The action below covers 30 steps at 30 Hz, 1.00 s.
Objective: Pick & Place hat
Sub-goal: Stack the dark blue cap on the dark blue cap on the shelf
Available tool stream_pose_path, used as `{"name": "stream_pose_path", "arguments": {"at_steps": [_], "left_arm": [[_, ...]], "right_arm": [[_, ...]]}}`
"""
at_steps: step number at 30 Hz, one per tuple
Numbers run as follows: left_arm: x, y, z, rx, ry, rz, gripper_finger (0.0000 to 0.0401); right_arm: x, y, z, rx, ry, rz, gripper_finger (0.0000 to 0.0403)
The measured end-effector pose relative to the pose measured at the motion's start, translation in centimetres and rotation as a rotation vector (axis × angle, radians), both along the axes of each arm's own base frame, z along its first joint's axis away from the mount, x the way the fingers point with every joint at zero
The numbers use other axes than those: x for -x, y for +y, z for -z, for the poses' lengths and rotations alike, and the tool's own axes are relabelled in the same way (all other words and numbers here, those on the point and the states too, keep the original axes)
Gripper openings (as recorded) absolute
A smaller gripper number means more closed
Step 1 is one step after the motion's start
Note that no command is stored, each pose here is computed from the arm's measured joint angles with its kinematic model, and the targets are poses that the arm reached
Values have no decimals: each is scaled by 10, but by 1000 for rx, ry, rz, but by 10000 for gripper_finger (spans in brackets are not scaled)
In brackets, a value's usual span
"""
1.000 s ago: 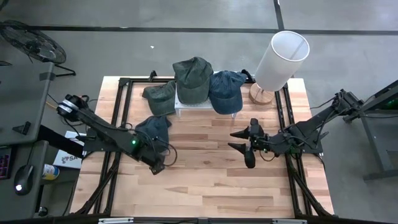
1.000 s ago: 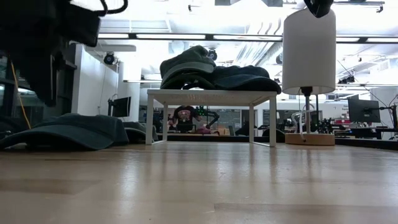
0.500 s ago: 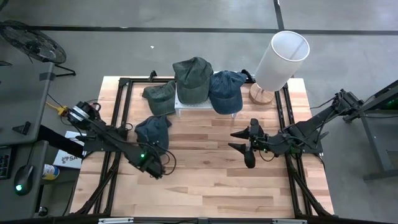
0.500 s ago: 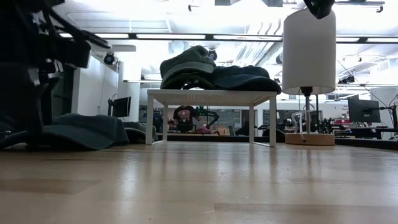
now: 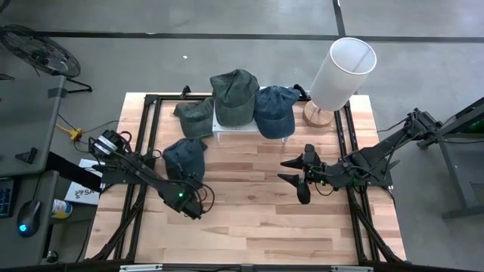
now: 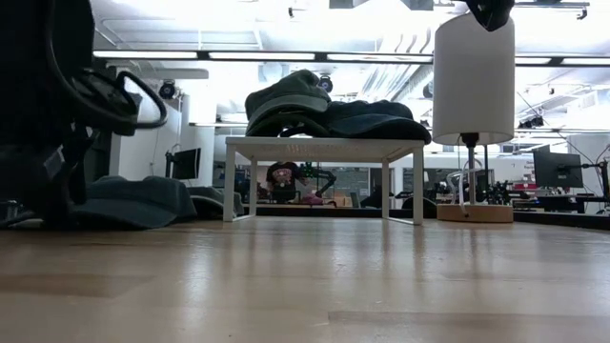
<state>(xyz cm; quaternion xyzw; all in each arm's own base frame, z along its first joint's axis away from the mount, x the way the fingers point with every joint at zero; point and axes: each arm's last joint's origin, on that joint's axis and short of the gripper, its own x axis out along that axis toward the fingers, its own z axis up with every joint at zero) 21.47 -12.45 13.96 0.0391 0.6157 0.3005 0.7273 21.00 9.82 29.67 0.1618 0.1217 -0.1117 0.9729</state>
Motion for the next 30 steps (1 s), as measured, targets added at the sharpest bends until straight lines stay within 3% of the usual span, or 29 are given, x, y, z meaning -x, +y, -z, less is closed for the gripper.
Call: {"name": "stream_pose_path", "arguments": {"at_steps": [4, 10, 14, 19, 30], "left_arm": [[0, 0, 6, -14, 21, -9, 163], [0, -1, 4, -3, 34, -40, 23], [-3, -3, -5, -6, 65, -48, 17], [-15, -14, -36, 4, 75, -41, 6], [-38, -43, -143, 91, -72, 8, 1]], "right_arm": [[0, 0, 0, -22, -4, 6, 197], [0, 0, 0, -40, -7, 11, 197], [0, 0, 0, -40, -7, 12, 197], [0, 0, 0, -41, -7, 12, 197], [0, 0, 0, -49, -8, 9, 197]]}}
